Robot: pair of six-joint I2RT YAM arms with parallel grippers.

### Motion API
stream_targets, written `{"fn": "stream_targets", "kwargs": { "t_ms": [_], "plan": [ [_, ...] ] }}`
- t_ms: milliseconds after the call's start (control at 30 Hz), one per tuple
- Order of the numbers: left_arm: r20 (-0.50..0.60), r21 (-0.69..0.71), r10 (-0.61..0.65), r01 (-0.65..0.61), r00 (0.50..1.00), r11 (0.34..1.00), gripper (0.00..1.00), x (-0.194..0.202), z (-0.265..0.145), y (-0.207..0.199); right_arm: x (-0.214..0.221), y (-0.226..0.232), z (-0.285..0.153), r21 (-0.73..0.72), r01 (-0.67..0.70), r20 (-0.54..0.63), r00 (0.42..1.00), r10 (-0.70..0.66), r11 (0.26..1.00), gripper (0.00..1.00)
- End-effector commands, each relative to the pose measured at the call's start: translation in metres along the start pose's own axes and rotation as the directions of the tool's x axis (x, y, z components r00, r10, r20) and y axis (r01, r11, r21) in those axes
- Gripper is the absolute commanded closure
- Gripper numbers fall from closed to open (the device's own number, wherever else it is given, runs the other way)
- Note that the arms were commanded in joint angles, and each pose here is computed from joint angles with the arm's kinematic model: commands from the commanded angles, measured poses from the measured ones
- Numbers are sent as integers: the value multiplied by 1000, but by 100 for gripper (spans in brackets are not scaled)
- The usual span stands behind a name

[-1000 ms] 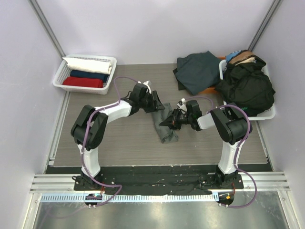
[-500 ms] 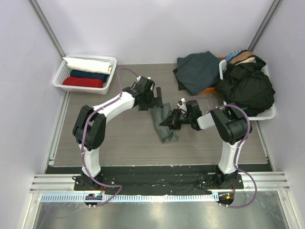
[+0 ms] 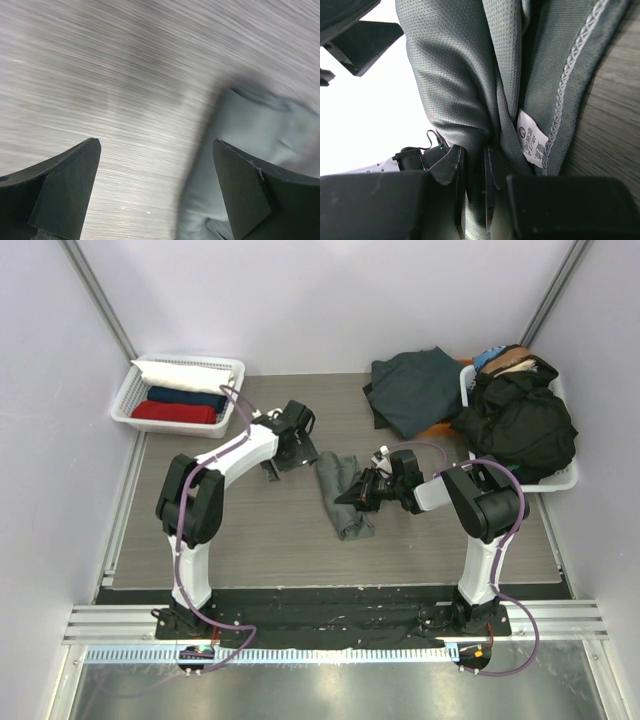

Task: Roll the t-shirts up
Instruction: Roll the T-shirt to the center of the board.

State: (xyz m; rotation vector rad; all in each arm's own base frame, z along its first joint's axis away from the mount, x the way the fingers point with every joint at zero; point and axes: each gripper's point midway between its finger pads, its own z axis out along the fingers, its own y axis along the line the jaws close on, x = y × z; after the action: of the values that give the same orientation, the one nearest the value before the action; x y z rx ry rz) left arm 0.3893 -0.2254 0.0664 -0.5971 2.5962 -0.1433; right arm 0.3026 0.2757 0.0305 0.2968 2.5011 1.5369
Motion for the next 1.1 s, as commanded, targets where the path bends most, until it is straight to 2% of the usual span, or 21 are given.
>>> {"fn": "stream_targets", "kwargs": {
  "t_ms": [0, 133, 200, 333, 533, 733, 900, 1067],
  "plan": [
    [10, -24, 13, -13, 1000, 1000, 0, -5, -13, -22, 10, -18, -2, 70, -8, -11, 1000, 9, 998, 97],
    [-50, 48, 36, -33, 998, 998, 0, 9, -8, -47, 10, -18, -2, 66, -3, -13, 1000, 4, 998, 97],
    [-46, 70, 41, -38, 998, 997, 0, 13, -9, -54, 11, -19, -2, 66, -2, -15, 1000, 3, 998, 97],
    [-59, 70, 47, -43, 997, 997, 0, 20, -2, -61, 12, -20, -2, 65, -3, -16, 1000, 4, 998, 98],
    [-90, 77, 121, -114, 989, 990, 0, 31, 13, -77, 11, -17, -2, 56, 1, -17, 1000, 0, 998, 98],
    [-81, 22, 140, -139, 987, 990, 0, 31, 28, -70, 12, -15, -2, 50, -6, -16, 1000, 7, 999, 97],
    [-112, 23, 146, -144, 983, 989, 15, 38, 34, -73, 12, -14, -3, 48, -4, -15, 1000, 5, 999, 97],
    [-112, 7, 151, -151, 982, 988, 23, 41, 31, -67, 11, -14, -2, 49, -7, -13, 1000, 8, 999, 97]
  ]
}}
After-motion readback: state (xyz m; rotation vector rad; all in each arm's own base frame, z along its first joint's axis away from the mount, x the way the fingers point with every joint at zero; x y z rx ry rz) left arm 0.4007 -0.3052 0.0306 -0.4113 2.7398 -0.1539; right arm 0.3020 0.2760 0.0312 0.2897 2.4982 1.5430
